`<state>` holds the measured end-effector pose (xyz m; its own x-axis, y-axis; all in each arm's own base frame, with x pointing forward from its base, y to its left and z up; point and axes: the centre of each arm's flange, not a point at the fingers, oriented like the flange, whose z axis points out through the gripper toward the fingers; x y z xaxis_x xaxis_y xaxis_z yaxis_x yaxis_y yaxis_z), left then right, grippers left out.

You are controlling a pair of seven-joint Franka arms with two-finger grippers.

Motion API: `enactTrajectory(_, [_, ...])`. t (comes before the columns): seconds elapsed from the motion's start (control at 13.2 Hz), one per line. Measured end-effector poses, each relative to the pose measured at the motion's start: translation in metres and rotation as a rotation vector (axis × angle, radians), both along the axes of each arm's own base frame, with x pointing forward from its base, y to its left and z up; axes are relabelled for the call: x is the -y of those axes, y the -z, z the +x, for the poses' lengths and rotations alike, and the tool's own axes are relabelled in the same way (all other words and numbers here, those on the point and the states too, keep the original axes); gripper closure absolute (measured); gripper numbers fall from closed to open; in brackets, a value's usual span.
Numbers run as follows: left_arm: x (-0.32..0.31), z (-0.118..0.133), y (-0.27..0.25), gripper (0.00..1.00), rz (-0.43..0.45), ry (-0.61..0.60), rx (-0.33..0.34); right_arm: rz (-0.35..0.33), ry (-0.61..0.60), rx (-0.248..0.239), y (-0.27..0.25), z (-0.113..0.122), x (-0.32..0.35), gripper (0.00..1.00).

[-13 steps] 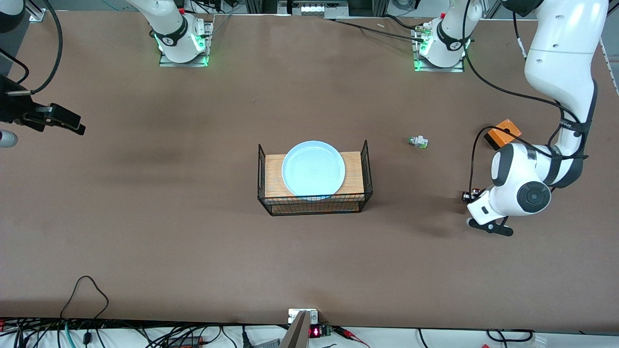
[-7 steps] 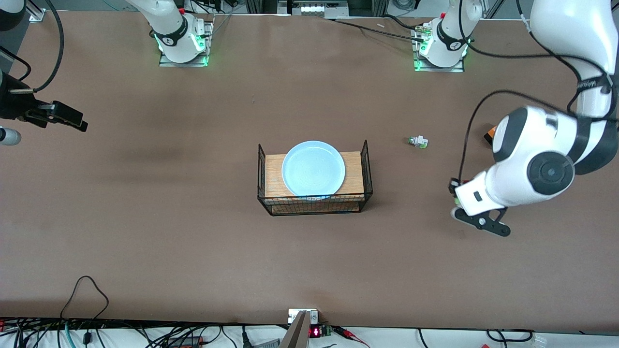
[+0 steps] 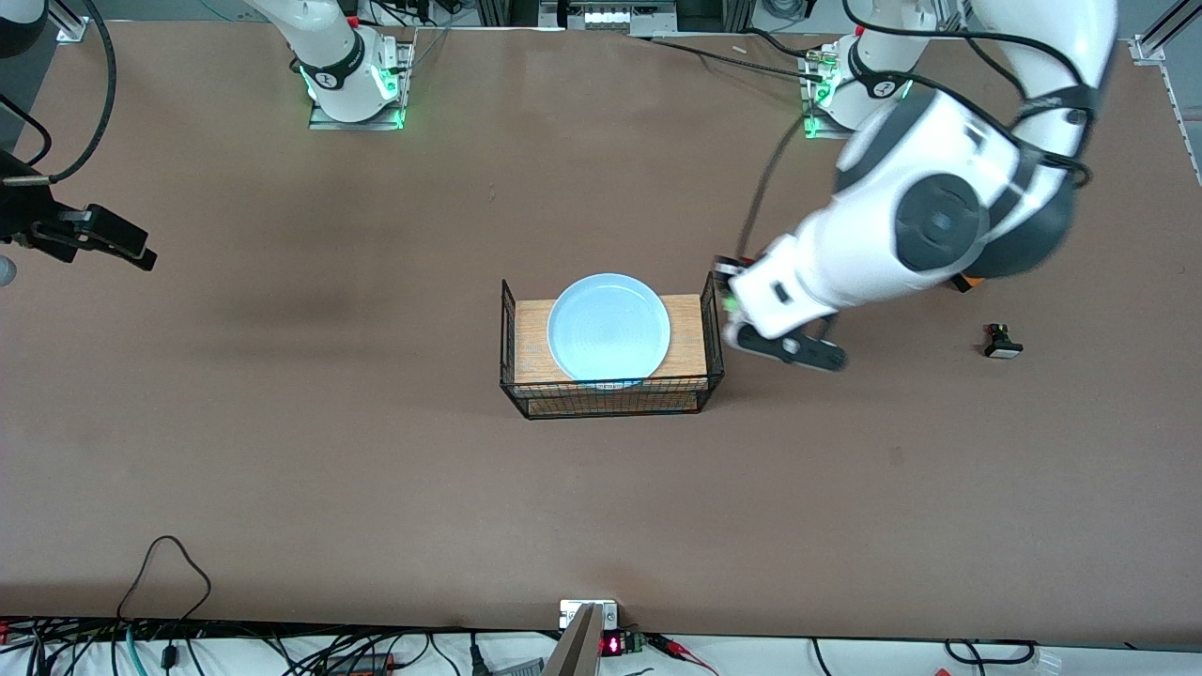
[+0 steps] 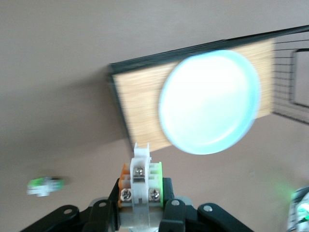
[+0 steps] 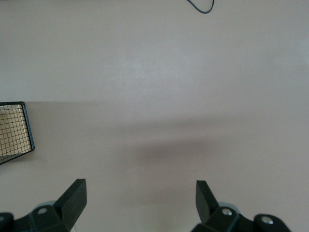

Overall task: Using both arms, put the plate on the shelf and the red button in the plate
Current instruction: 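Lift the white button with the left gripper toward the plate, then lower the button onto the plate and open the left gripper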

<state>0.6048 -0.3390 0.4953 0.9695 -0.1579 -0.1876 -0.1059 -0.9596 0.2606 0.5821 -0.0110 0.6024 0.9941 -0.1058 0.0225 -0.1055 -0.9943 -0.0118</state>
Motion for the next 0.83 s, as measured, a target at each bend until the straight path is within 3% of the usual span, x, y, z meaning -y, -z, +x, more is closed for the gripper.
enactTrajectory(0.3, [0.098, -0.018, 0.055, 0.66, -0.05, -0.094, 0.035, 0.0, 0.0, 0.001, 0.0, 0.0, 0.0, 0.0])
enactTrajectory(0.53, [0.116, -0.017, 0.106, 0.66, 0.004, -0.094, 0.044, 0.0, -0.002, 0.0, 0.0, 0.0, -0.001, 0.0])
enactTrajectory(0.83, [0.131, -0.028, 0.134, 0.66, 0.063, -0.068, 0.046, 0.0, -0.004, 0.001, 0.0, 0.0, -0.003, 0.0])
